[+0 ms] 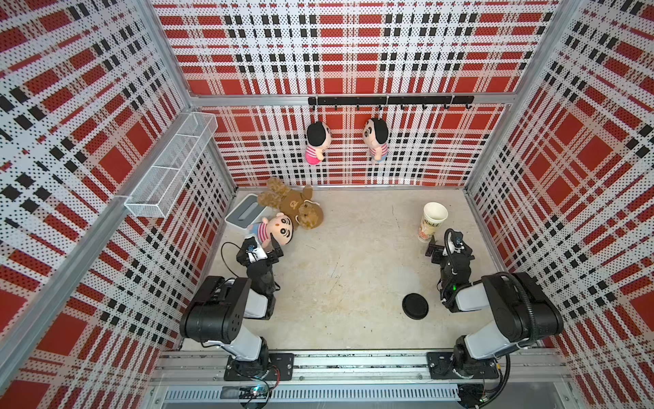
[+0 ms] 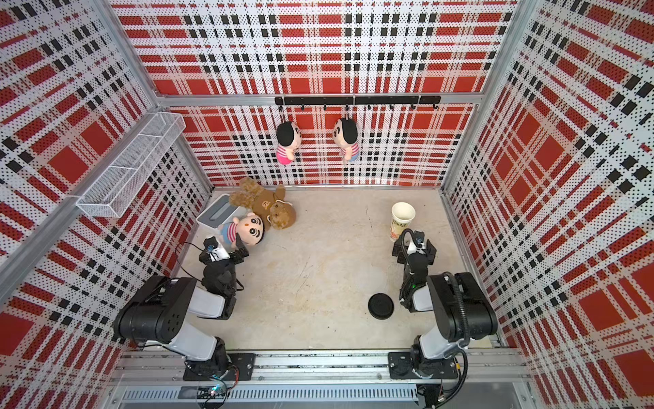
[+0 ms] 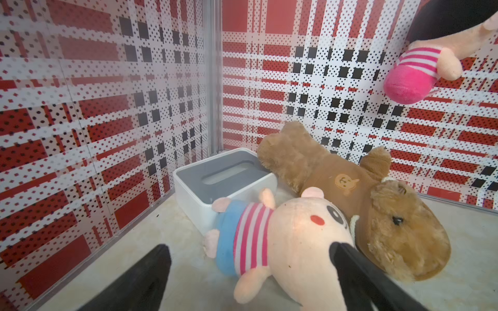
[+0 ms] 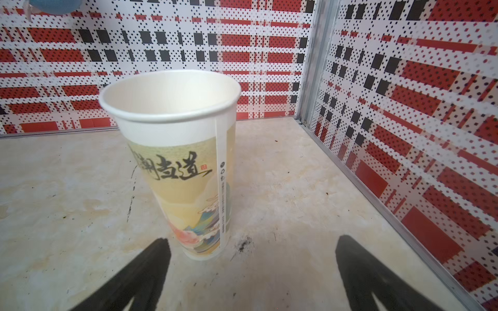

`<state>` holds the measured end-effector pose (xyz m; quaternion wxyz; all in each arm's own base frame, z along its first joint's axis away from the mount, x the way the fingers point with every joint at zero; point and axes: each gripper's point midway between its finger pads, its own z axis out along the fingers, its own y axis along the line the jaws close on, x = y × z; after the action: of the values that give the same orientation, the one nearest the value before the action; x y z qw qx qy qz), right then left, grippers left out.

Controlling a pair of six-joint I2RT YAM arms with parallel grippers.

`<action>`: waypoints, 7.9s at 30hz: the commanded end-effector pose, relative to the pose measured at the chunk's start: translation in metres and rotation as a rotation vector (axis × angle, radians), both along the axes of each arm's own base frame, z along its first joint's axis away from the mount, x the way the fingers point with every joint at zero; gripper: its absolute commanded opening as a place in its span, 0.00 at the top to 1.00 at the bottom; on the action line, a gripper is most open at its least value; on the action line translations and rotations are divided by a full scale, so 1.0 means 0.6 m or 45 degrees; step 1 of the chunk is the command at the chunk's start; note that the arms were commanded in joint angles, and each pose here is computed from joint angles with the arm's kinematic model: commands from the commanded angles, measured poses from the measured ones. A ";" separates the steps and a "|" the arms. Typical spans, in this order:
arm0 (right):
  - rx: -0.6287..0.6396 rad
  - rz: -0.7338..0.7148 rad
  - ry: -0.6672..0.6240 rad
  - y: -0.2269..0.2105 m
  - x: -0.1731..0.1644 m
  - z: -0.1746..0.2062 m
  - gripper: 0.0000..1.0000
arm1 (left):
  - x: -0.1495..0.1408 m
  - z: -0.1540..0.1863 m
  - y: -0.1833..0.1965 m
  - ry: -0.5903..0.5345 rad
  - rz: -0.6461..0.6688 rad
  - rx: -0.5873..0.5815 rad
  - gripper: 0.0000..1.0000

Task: Put the leak-proof paper on the milk tea cups
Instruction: Pick up the cup at the center of the board, then place the cup at the center of the board, then pick up the leak-proof paper from the center of the board.

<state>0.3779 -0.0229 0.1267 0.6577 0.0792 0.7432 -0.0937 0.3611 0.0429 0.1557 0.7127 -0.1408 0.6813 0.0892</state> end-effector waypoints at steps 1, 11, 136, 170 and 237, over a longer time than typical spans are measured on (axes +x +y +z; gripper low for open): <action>-0.009 -0.004 -0.043 0.001 0.007 0.015 0.00 | 0.007 0.007 0.001 -0.019 -0.010 -0.003 0.02; -0.010 -0.003 -0.044 0.001 0.007 0.015 0.00 | 0.007 0.007 0.001 -0.018 -0.010 -0.002 0.02; 0.059 0.342 0.135 0.231 0.169 0.135 0.37 | 0.021 0.144 -0.272 -0.083 -0.707 -0.413 0.02; -0.031 1.566 0.286 0.624 -0.085 0.053 0.05 | 0.034 0.135 -0.291 -0.043 -0.809 -0.499 0.02; 0.324 0.069 1.411 0.195 -0.155 -0.210 0.66 | 0.017 0.183 -0.288 -0.006 -0.984 -0.429 0.02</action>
<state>0.2953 0.1031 0.0179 0.1849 0.0668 0.9805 0.0051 0.3753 -0.1307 0.2610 0.6560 -0.0024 0.6932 -0.2985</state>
